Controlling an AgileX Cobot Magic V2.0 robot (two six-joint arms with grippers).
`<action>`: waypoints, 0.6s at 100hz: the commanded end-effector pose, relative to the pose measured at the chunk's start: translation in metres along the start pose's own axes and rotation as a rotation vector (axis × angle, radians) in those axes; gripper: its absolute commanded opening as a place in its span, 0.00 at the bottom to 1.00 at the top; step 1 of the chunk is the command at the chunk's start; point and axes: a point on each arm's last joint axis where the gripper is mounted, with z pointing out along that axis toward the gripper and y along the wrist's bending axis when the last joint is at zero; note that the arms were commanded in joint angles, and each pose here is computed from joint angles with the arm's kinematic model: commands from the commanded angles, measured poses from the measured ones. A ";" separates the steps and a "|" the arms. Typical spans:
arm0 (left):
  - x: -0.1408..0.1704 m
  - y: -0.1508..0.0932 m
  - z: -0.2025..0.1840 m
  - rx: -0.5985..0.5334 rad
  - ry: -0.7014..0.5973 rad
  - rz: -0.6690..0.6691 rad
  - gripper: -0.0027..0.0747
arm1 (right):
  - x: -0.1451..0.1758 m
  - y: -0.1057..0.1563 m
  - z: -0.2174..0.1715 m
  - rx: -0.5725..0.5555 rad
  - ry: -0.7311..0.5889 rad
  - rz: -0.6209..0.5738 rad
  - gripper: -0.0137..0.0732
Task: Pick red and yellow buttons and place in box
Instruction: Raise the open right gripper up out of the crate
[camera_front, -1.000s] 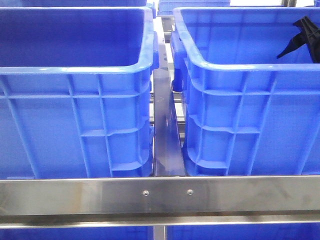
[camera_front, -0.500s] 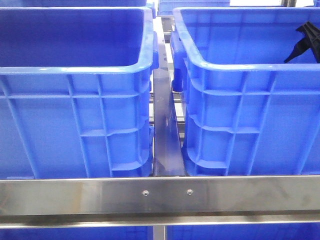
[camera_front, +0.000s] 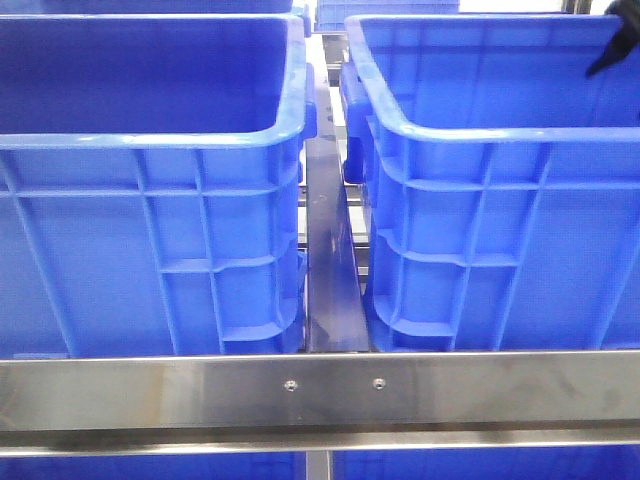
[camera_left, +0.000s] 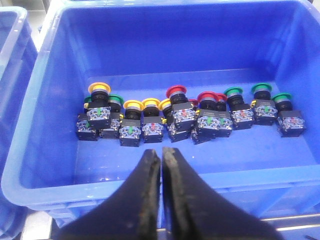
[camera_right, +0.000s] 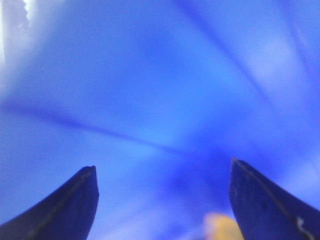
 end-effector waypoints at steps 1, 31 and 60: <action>-0.013 -0.001 -0.003 0.012 -0.090 -0.004 0.01 | -0.021 0.027 -0.032 -0.082 -0.073 -0.092 0.80; -0.013 -0.001 -0.003 0.012 -0.090 -0.004 0.01 | 0.002 0.043 -0.092 -0.114 -0.073 -0.338 0.80; -0.013 -0.001 -0.003 0.012 -0.090 -0.004 0.01 | 0.031 0.061 -0.149 -0.148 -0.116 -0.531 0.80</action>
